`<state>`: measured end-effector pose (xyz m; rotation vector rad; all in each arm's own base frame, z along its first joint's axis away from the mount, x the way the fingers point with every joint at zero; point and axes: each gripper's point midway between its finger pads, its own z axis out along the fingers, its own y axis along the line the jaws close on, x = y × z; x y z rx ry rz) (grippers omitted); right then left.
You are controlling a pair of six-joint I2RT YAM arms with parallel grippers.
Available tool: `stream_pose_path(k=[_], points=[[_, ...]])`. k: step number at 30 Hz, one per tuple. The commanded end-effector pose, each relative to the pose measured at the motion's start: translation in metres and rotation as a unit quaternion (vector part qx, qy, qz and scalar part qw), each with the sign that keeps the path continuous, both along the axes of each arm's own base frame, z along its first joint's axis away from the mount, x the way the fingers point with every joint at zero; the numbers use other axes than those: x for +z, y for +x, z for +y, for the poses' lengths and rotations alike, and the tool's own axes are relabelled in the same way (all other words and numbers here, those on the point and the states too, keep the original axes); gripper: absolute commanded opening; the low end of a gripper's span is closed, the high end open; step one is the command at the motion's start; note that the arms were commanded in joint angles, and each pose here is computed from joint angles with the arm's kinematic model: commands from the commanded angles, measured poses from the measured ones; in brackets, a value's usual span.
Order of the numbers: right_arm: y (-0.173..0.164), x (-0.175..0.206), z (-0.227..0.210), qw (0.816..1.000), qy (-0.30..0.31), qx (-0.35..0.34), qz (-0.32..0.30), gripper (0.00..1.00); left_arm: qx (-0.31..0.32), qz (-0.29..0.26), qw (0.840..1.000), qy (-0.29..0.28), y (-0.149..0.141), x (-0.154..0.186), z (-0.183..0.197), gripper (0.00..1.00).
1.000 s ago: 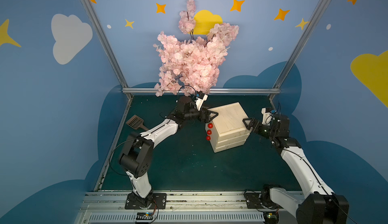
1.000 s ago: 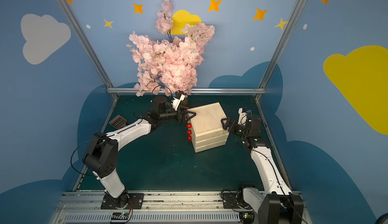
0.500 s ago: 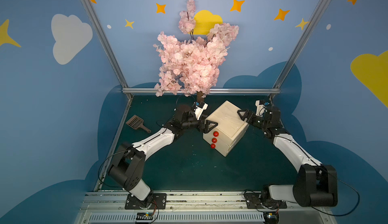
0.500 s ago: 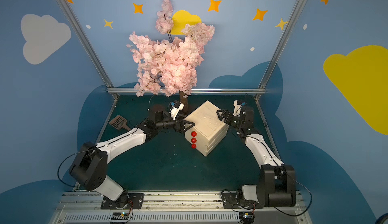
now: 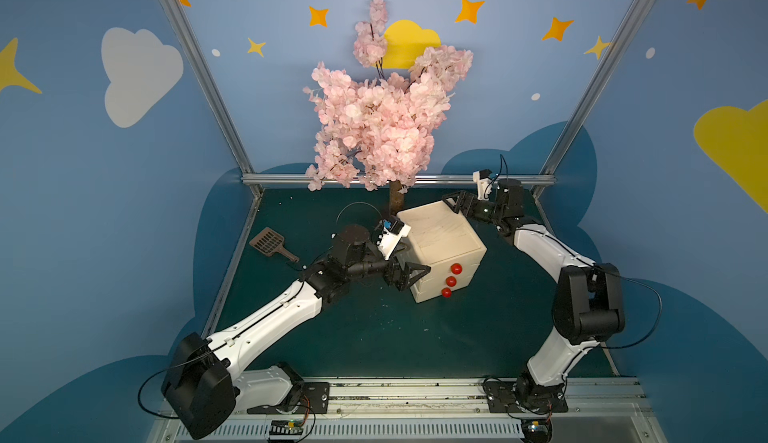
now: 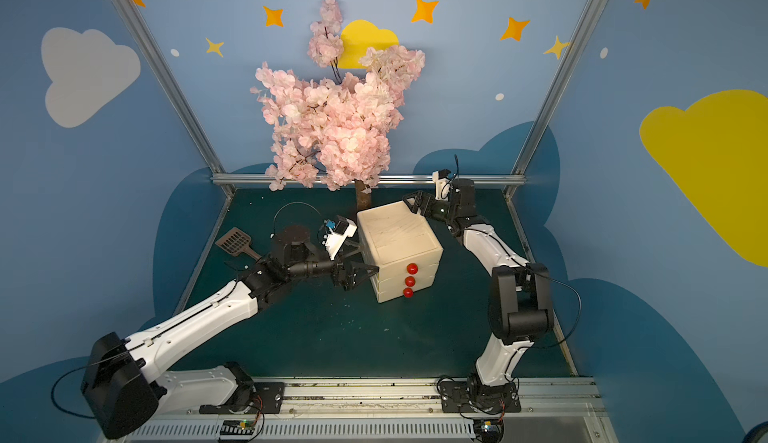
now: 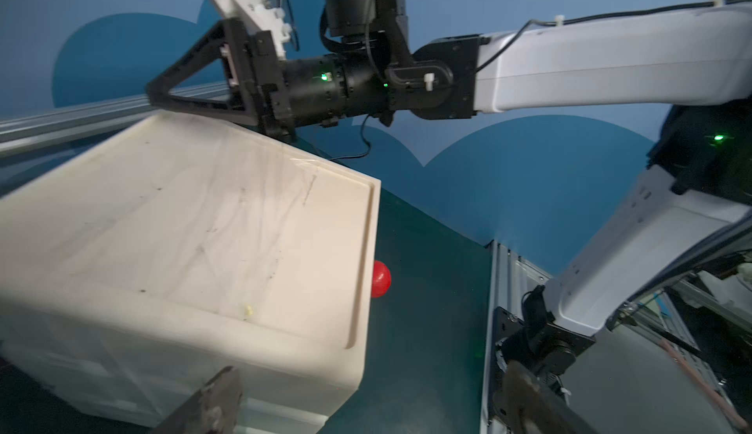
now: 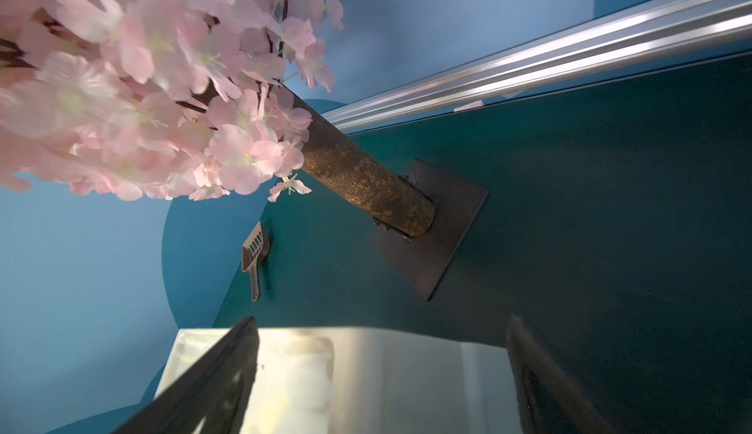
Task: Take the sponge out of the drawer
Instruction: Adjust the storage box at the center of the board.
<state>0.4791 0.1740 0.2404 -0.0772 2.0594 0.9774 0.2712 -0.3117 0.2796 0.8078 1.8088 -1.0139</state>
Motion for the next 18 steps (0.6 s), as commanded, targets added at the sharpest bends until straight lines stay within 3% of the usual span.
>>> stream_pose_path(k=[1,4,8,13,18], points=[[-0.018,0.042,-0.051,0.995,-0.052,-0.073,-0.040,0.94,0.075,-0.009,0.996,0.038,0.038,-0.008,0.019,0.99],[-0.049,0.042,-0.092,0.984,-0.075,-0.159,-0.021,0.94,0.087,-0.009,0.996,0.005,0.064,0.004,0.021,0.99],[-0.095,0.021,-0.120,0.971,-0.092,-0.220,-0.001,0.94,0.083,0.010,0.996,-0.023,0.092,0.001,0.019,0.99],[-0.134,-0.003,-0.114,0.973,-0.022,-0.227,0.025,0.95,0.068,0.010,0.997,-0.042,0.118,0.000,0.012,0.99],[-0.147,-0.012,-0.093,0.980,0.030,-0.199,0.002,0.95,0.058,0.014,0.996,-0.062,0.136,-0.003,0.013,0.99]])
